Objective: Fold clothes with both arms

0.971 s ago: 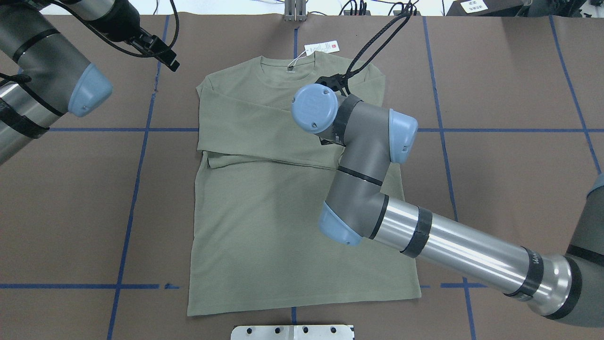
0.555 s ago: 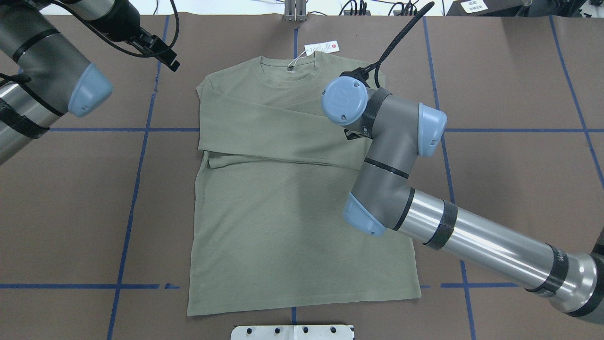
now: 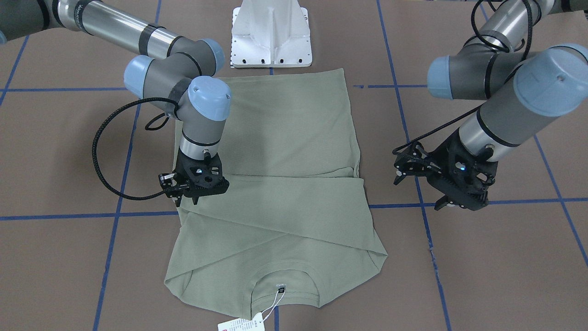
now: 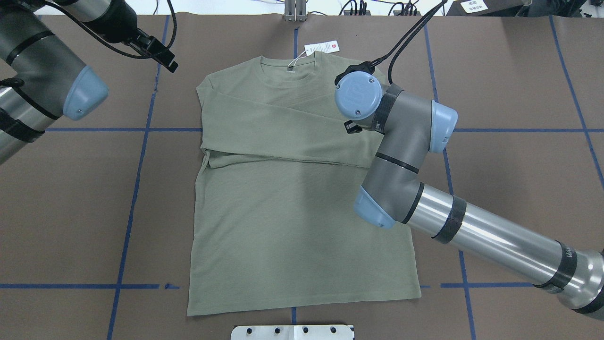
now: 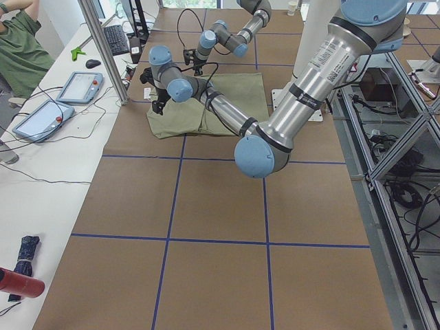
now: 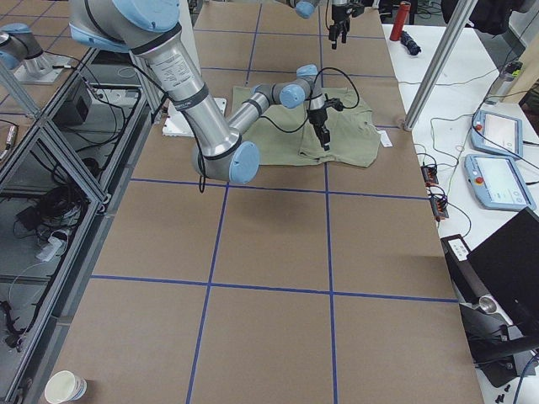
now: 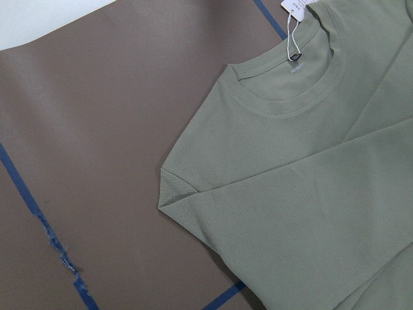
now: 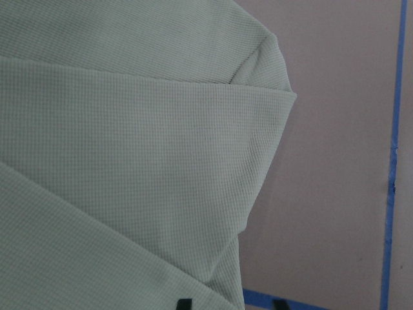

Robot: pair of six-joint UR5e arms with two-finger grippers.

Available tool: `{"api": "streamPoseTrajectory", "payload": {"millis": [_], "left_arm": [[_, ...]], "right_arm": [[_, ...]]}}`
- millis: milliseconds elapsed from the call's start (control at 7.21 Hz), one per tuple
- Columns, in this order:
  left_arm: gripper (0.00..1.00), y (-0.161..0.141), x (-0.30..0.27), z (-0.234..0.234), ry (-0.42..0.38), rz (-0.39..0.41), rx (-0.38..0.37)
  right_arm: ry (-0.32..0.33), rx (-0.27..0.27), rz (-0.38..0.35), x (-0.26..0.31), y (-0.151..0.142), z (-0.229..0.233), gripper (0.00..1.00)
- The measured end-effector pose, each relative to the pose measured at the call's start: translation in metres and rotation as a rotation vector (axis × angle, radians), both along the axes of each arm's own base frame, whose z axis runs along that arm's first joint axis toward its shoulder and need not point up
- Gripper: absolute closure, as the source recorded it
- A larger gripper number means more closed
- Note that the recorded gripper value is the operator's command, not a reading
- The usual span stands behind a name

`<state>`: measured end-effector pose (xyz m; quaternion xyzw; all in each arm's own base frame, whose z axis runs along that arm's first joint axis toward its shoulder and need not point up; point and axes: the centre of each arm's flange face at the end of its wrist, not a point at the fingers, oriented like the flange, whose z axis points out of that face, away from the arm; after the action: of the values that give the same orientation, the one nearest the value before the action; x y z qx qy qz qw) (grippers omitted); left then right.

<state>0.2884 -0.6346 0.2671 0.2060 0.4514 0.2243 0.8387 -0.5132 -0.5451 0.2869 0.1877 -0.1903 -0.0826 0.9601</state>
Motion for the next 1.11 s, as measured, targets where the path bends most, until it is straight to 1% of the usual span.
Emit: {"api": "streamPoseTrajectory", "payload": {"millis": [139, 277, 416, 555, 694, 832, 971, 1110], "left_arm": [[0.00, 0.005, -0.003, -0.002, 0.006, -0.008, -0.004], [0.00, 0.016, -0.010, -0.001, 0.018, -0.026, -0.019], [0.00, 0.034, -0.019, 0.001, 0.035, -0.054, -0.052], [0.00, 0.060, -0.026, 0.006, 0.056, -0.084, -0.101], [0.00, 0.094, -0.036, 0.015, 0.078, -0.118, -0.147], [0.00, 0.128, -0.045, 0.019, 0.096, -0.152, -0.179], [0.00, 0.161, -0.049, 0.020, 0.113, -0.177, -0.216], [0.00, 0.199, -0.048, 0.022, 0.141, -0.201, -0.266]], "right_arm": [[-0.062, -0.034, -0.008, 0.012, -0.005, -0.008, 0.00], [-0.156, -0.078, -0.001, 0.026, -0.003, -0.018, 0.00], [-0.265, -0.116, 0.029, 0.045, 0.013, -0.017, 0.00], [-0.368, -0.153, 0.056, 0.071, 0.040, -0.008, 0.00], [-0.439, -0.203, 0.089, 0.096, 0.070, 0.000, 0.00], [-0.493, -0.262, 0.136, 0.111, 0.098, 0.003, 0.00], [-0.552, -0.313, 0.176, 0.118, 0.130, 0.004, 0.00], [-0.628, -0.353, 0.211, 0.122, 0.169, 0.010, 0.00]]}}
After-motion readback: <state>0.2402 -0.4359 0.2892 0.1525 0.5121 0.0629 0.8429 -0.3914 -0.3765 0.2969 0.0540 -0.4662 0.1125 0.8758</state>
